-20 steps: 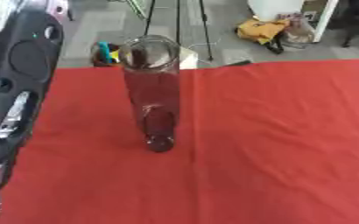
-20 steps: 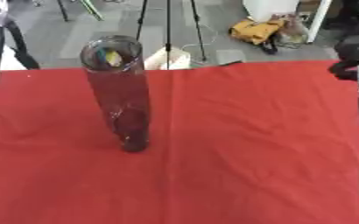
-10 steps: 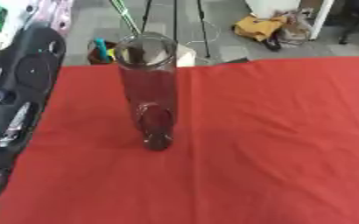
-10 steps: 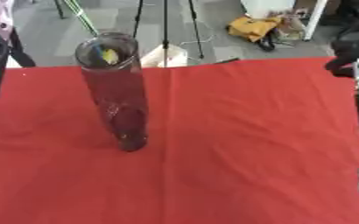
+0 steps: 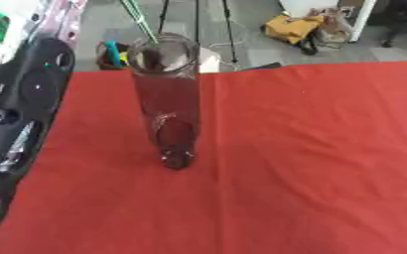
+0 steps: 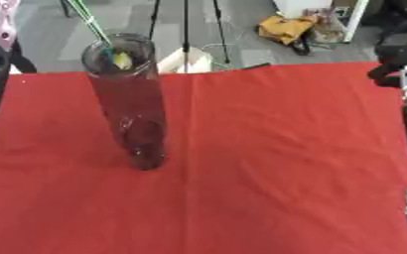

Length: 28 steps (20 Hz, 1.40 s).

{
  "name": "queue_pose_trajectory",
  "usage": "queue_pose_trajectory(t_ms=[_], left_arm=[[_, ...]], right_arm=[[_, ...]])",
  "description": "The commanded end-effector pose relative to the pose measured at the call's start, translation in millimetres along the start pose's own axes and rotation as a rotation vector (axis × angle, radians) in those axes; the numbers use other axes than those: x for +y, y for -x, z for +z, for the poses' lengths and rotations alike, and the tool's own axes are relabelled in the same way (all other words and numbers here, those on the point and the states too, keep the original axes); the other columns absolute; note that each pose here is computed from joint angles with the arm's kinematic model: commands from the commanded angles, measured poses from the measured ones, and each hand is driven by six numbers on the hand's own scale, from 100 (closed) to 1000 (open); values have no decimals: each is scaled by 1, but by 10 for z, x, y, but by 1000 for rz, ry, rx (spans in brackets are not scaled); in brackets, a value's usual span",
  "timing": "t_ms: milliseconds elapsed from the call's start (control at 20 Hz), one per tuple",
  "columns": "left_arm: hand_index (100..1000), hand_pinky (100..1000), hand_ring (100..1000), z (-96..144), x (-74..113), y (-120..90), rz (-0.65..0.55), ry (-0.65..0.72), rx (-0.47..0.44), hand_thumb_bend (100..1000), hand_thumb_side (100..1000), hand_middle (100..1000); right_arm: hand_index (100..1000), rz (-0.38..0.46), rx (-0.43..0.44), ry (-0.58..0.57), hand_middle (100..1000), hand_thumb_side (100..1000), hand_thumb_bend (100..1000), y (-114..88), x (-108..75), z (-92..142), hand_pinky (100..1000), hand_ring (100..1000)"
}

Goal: Arrange flowers into the vase.

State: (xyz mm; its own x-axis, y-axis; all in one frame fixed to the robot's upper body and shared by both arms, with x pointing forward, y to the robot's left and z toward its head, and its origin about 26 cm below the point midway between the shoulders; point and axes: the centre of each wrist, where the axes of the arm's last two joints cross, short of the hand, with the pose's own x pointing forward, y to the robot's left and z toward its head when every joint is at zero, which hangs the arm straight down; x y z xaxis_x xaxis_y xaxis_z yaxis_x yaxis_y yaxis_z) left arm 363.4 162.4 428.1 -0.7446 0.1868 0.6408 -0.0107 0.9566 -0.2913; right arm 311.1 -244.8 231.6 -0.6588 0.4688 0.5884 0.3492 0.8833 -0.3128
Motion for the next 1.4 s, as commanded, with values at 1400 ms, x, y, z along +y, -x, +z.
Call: queue_pose_trajectory(t_ms=[1400], left_arm=[[100,100,100,135,-58,133,-17,135,-54,184,751,100]], right_arm=[[732,-15,-37,30,507,1000,100,-78,-51,-66,683,799]])
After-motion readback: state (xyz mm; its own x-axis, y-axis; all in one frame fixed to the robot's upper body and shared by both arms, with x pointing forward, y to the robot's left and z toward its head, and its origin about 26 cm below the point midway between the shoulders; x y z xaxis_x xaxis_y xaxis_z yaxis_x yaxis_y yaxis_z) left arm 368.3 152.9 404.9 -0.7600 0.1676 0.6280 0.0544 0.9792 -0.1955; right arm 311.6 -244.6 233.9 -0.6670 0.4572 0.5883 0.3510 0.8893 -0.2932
